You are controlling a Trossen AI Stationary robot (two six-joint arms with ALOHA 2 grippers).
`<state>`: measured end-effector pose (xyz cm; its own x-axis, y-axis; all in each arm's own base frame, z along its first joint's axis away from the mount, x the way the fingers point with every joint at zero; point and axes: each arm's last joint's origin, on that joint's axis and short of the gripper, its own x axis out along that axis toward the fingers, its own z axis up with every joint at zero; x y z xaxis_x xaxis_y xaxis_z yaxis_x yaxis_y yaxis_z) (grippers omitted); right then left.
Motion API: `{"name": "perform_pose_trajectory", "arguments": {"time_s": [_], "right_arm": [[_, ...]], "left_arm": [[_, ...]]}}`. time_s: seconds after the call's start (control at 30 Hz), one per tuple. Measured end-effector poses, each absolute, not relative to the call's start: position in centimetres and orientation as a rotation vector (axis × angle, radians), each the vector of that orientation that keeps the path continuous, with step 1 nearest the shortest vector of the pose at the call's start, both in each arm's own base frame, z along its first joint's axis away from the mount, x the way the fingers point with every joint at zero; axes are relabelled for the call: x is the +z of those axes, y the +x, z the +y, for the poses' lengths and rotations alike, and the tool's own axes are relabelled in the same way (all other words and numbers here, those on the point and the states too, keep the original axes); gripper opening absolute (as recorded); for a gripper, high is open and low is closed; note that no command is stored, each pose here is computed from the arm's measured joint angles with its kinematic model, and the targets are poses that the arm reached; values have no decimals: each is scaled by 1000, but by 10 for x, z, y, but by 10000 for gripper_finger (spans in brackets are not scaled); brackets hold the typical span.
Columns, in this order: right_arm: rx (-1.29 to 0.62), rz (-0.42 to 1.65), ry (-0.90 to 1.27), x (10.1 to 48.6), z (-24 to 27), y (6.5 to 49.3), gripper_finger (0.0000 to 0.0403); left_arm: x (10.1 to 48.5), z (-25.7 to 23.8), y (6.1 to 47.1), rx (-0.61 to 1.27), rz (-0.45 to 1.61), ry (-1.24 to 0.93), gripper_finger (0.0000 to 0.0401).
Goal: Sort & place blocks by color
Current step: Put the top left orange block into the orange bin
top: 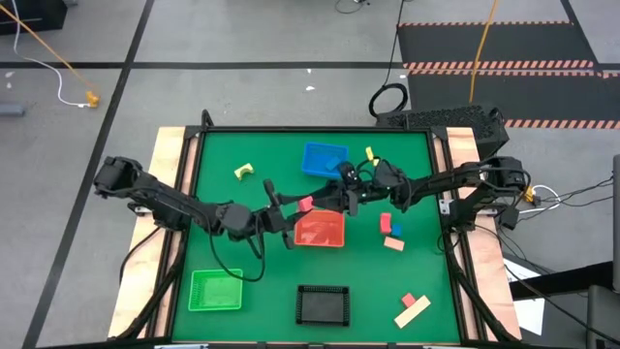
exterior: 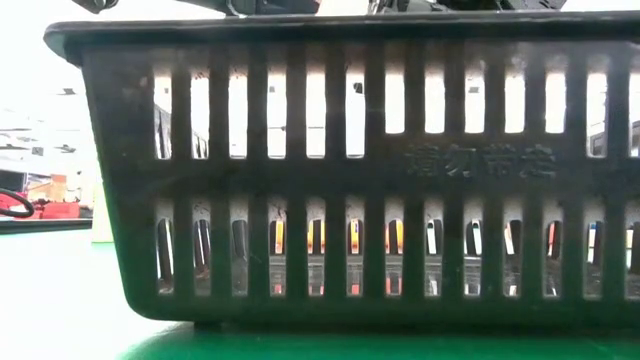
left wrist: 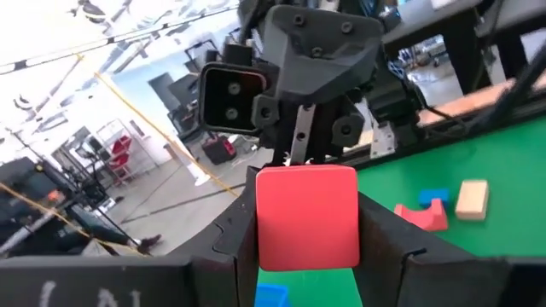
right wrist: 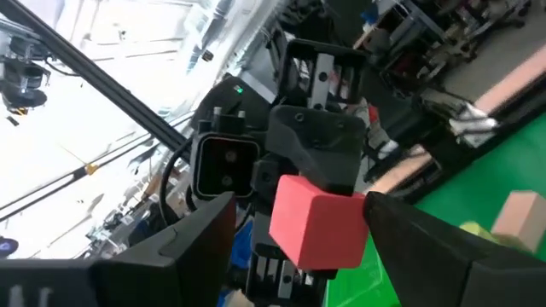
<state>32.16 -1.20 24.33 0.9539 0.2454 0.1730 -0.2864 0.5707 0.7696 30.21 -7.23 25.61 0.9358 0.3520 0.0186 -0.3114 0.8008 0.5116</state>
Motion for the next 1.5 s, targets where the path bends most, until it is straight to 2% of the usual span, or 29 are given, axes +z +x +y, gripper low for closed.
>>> {"name": "perform_pose_trajectory", "arguments": {"time_s": [0.17,0.73,0.87,1.07,1.13,1.2,1.37,1.5], "right_arm": [[277,-26,924,240,-12,323,258],[240,-55,922,241,-9,323,255],[240,-57,918,241,-10,323,223],[244,-61,904,241,-9,323,127],[245,-61,903,241,-9,323,123],[239,-56,888,240,-10,323,123],[213,-31,875,237,-15,323,123],[132,33,863,232,-29,321,123]], "left_arm": [[260,-78,302,320,40,592,134],[259,-60,307,293,36,596,134],[259,-57,308,302,41,600,134],[259,-57,307,305,43,606,134],[259,-57,307,311,46,608,134],[259,-57,307,331,53,599,158],[259,-60,305,393,65,547,253],[259,-62,303,492,86,518,299]]}}
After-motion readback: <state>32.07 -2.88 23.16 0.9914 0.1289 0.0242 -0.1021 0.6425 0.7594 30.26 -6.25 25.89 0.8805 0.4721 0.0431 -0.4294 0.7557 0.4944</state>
